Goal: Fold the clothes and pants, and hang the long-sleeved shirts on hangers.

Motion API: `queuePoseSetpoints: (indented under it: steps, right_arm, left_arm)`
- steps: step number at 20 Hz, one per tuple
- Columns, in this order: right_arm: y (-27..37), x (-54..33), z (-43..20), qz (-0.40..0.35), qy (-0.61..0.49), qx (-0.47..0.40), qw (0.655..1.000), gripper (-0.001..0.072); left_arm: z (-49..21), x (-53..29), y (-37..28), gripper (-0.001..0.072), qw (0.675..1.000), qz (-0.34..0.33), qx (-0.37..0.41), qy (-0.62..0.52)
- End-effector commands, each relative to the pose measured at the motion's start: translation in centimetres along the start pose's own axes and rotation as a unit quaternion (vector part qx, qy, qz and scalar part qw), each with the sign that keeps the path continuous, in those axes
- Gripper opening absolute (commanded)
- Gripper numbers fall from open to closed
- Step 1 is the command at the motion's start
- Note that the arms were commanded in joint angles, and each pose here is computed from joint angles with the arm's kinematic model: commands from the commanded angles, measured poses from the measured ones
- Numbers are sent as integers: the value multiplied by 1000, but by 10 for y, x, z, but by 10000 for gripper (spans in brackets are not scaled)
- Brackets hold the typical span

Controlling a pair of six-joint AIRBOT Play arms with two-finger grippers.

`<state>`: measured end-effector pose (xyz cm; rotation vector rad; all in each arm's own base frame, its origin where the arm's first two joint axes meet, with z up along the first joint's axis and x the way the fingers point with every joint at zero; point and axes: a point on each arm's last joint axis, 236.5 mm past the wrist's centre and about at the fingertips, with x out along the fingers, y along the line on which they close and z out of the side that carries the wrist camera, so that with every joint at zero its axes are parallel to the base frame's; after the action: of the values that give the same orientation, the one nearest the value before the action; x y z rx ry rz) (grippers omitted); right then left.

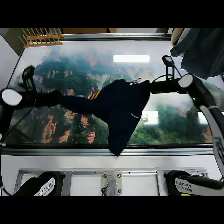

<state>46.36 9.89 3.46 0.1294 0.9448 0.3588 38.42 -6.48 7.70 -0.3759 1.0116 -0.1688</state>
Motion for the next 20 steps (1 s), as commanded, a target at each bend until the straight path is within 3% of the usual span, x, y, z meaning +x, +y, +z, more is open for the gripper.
queuePoseSetpoints:
  steps: [1,6,10,11,12,13,20]
  right_arm:
    - [-19,-76,-67,-88,57,-11,994,10]
    - [31,-112,-221,-35,130,74,988,14]
    - [80,-126,-253,59,110,105,987,36]
    - [83,-130,-248,63,96,101,988,200]
    - [84,-135,-240,61,76,105,990,471]
    - [82,-140,-231,54,61,115,990,510]
    - [50,-162,-163,-28,30,81,996,507]
  left_arm:
    - [33,11,-38,6,997,-14,71,7]
    - [-47,50,-10,6,988,29,78,131]
    - [-125,72,22,6,972,49,50,223]
    - [-137,74,26,47,969,50,44,236]
    - [-142,75,28,368,968,51,43,243]
    - [-142,73,27,650,967,50,44,245]
    - [3,64,-4,662,993,41,97,57]
